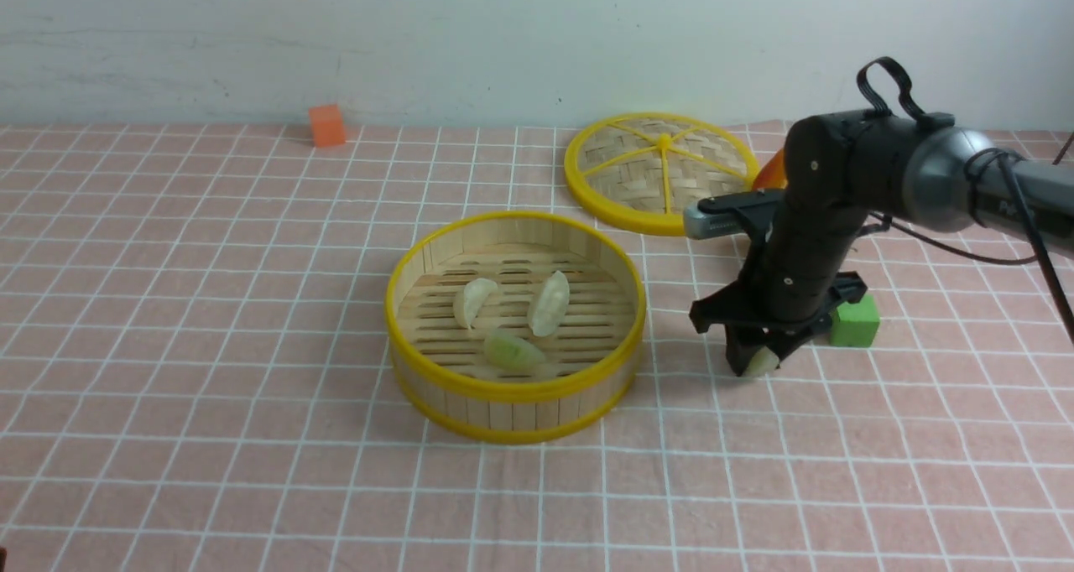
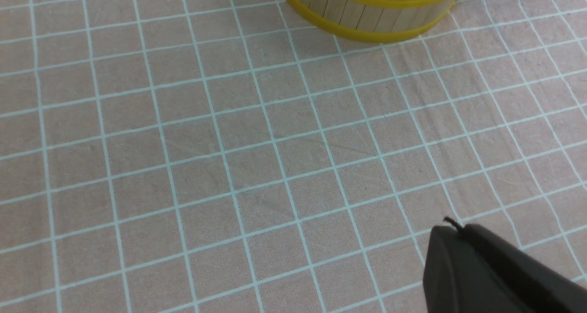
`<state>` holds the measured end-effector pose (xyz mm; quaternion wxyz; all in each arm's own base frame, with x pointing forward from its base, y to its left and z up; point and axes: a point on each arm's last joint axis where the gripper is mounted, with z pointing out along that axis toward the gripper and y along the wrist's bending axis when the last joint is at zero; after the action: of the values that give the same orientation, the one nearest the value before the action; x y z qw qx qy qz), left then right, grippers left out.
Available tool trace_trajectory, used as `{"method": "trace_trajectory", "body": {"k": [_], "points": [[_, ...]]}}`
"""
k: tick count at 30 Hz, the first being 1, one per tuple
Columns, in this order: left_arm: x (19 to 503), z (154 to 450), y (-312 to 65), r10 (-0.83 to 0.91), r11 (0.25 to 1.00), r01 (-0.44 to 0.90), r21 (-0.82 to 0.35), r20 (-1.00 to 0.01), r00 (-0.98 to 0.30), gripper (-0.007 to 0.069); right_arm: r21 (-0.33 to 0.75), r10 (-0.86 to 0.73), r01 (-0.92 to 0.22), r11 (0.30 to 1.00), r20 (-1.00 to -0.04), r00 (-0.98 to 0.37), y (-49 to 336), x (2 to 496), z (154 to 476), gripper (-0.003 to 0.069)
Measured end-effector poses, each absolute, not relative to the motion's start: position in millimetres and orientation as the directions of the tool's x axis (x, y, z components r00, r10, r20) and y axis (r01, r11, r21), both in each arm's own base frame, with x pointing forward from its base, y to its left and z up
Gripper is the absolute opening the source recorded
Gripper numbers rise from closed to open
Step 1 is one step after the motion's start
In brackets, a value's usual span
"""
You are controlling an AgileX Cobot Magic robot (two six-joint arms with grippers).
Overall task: Put the dumplings into the steamer on the table with the pink tablecloth.
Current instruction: 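Reach for and grasp a dumpling lying on the table beside the steamer, then place the dumpling in the bamboo steamer basket with the right gripper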
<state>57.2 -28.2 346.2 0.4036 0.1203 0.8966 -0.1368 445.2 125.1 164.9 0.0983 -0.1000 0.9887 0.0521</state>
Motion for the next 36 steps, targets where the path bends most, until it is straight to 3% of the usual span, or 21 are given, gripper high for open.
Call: {"method": "trace_trajectory", "body": {"k": [6,11,16,21,32,36], "points": [[57,346,-28,0.105,0.933,0.326,-0.149,-0.757,-0.645,-0.0009,0.087,-0.249,-0.271,0.959,-0.203,-0.947,131,435,192,0.0251],[57,346,-28,0.105,0.933,0.327,-0.149,-0.757,-0.645,-0.0003,0.066,-0.375,-0.422,0.904,-0.350,-0.858,169,422,256,0.0251],[57,346,-28,0.105,0.933,0.327,-0.149,-0.757,-0.645,-0.0001,0.063,-0.450,-0.535,0.842,-0.467,-0.762,221,407,286,0.0251],[57,346,-28,0.105,0.933,0.327,-0.149,-0.757,-0.645,0.0003,0.063,-0.466,-0.573,0.817,-0.513,-0.721,252,404,274,0.0251],[57,345,-28,0.108,0.934,0.325,-0.148,-0.750,-0.653,0.0013,0.041,-0.492,-0.549,0.835,-0.393,-0.777,256,418,214,0.0251],[56,345,-28,0.109,0.934,0.325,-0.148,-0.748,-0.654,0.0018,0.048,-0.477,-0.528,0.848,-0.368,-0.798,257,420,200,0.0351]]}}
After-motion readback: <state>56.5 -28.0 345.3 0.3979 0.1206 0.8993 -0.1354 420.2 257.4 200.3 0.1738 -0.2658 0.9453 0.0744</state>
